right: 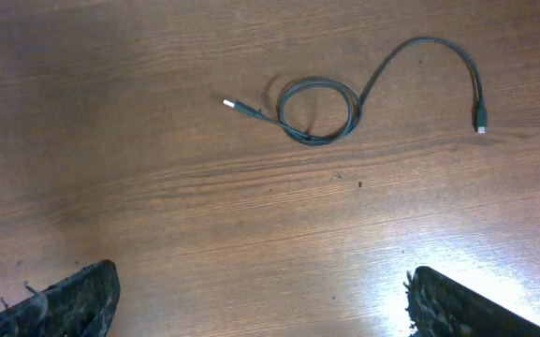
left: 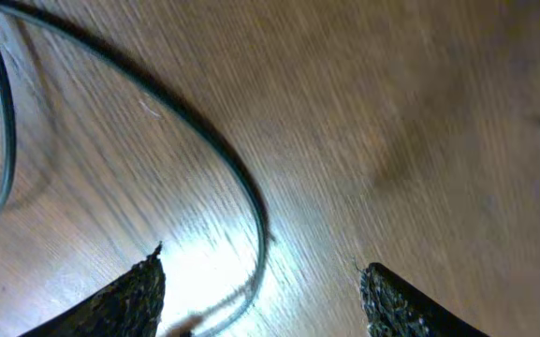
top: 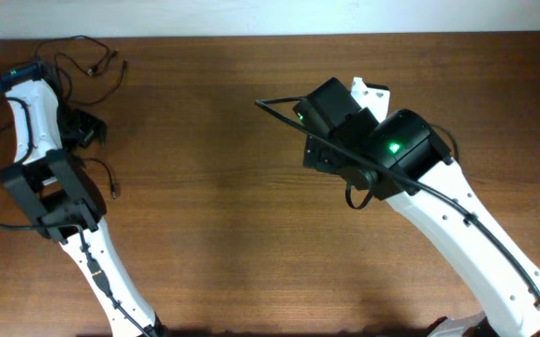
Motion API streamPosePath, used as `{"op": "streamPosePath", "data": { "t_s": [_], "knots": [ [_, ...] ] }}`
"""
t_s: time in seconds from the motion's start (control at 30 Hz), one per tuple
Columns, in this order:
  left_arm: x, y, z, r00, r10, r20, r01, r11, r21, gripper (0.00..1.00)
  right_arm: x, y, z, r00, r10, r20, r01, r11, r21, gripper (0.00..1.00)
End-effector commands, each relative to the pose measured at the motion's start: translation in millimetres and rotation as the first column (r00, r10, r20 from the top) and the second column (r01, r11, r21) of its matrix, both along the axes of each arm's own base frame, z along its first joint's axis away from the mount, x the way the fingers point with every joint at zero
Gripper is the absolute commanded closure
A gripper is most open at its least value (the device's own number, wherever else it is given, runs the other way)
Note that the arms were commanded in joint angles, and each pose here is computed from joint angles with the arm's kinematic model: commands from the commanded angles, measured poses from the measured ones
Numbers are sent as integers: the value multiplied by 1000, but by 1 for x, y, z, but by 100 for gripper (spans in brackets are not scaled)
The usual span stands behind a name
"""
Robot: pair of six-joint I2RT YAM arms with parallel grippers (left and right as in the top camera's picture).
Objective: Untangle cables
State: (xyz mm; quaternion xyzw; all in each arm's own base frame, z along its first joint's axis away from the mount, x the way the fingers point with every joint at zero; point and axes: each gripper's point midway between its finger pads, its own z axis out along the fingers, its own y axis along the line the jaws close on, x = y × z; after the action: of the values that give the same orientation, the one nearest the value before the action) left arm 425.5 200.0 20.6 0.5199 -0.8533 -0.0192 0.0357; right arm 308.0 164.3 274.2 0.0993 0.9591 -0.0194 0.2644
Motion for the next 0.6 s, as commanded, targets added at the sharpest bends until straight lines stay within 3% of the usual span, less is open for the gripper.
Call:
{"op": "streamPosePath", "data": {
  "t_s": [0.0, 0.13, 0.17, 0.2, 0.23, 0.43, 0.57],
  "knots": [
    [-10, 12, -8, 998, 56, -20, -54, 996, 64, 34, 1, 0, -1, 1000, -5, -3, 5, 1000, 6, 2],
    [-12, 14, -25, 997, 68, -20, -67, 996, 67, 38, 1, 0, -1, 1000, -5, -2, 5, 1000, 6, 1],
    [-9, 15, -29, 998, 68, -4, -68, 995, 74, 45, 1, 0, -1, 1000, -5, -2, 5, 1000, 6, 2],
    [-6, 17, -33, 998, 68, 9, -69, 995, 78, 62, 1, 0, -1, 1000, -5, -2, 5, 1000, 6, 1],
    [-4, 17, -34, 998, 68, 18, -69, 994, 82, 71, 1, 0, -1, 1000, -5, -2, 5, 1000, 6, 2],
    [2, 20, -37, 997, 67, 46, -71, 993, 92, 71, 1, 0, -1, 1000, -5, -2, 5, 1000, 6, 2],
    [15, 24, -37, 993, 65, 101, -75, 992, 100, 89, 1, 0, -1, 1000, -5, -2, 5, 1000, 6, 2]
  ]
}}
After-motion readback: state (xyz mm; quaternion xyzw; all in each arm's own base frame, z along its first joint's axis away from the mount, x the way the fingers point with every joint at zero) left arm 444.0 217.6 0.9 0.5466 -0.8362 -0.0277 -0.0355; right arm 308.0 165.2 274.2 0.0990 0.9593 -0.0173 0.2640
